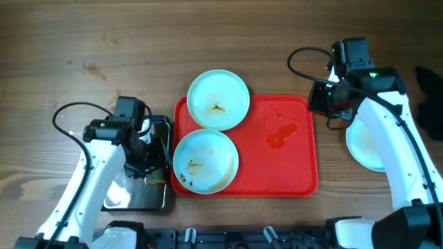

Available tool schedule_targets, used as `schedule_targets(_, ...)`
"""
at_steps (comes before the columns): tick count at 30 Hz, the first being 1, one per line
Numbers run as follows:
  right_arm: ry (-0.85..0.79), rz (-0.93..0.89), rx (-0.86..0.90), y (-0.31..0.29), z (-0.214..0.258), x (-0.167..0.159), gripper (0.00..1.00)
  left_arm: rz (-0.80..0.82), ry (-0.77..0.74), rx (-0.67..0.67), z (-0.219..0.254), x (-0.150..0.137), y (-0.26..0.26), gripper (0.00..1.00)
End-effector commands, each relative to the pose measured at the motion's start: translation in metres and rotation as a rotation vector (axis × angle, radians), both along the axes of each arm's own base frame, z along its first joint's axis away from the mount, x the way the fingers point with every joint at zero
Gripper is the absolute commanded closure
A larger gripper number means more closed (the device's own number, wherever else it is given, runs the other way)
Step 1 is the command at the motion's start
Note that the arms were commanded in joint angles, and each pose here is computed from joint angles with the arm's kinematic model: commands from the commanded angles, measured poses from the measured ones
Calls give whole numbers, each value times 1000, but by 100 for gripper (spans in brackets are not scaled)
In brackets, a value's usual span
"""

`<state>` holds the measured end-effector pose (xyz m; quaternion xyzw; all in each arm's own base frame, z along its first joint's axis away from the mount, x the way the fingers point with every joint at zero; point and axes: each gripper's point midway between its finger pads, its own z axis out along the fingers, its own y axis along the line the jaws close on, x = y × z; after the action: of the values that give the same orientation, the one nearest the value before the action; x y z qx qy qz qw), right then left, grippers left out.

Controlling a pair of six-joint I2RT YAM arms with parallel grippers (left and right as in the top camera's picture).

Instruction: Clean dirty plates on tray and stack at the side

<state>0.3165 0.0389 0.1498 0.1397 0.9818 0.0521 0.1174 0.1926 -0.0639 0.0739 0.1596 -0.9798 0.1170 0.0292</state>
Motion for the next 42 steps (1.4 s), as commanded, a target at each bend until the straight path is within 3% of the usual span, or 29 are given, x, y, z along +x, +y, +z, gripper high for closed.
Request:
schedule_targets(1, -33, 34, 5, 4, 12, 1, 96, 80, 35, 34, -16, -10, 5, 44)
schedule_targets(2, -32, 37, 4, 4, 12, 1, 96, 84, 36, 34, -19, -11, 5, 48)
schedule_targets(6, -28, 51, 0, 3, 12, 0, 96, 102, 37, 39, -30, -13, 7, 45)
schedule_targets(8, -23, 53, -1, 3, 11, -1, 96, 110, 30, 63, -31, -12, 11, 37)
schedule_targets(15, -17, 61, -4, 3, 11, -3, 96, 171, -42, 95, -33, 8, 20, 36)
schedule_targets(16, -17, 66, -5, 3, 11, -3, 96, 173, -38, 96, -33, 8, 20, 41)
schedule_targets(18, -17, 71, -7, 3, 11, -3, 96, 161, -28, 99, -35, 6, 21, 75)
schedule_targets(19, -17, 71, -7, 3, 11, -3, 96, 152, -28, 108, -36, 5, 22, 77)
schedule_targets(20, -17, 71, -7, 3, 11, -3, 96, 154, -29, 144, -38, 5, 29, 75)
schedule_targets(21, -17, 72, -7, 3, 11, -3, 96, 160, -32, 176, -38, 5, 35, 61)
schedule_targets(23, -13, 76, -8, 3, 10, -4, 95, 171, -35, 196, -38, 6, 42, 51)
schedule_targets(27, -3, 77, -9, 3, 10, -7, 96, 150, -50, 187, -39, 9, 42, 44)
schedule_targets(31, 0, 95, -14, 3, 10, -8, 96, 73, -76, 138, -39, 14, 33, 54)
schedule_targets(35, 1, 96, -14, 3, 10, -8, 96, -18, -101, 76, -37, 17, 22, 47)
schedule_targets(36, 2, 96, -14, 3, 9, -8, 96, -41, -106, 59, -37, 17, 19, 36)
schedule_targets(37, 4, 97, -15, 3, 9, -9, 96, -71, -111, 37, -36, 17, 15, 34)
schedule_targets(42, 11, 101, -16, 2, 9, -10, 96, -78, -107, 25, -37, 15, 13, 36)
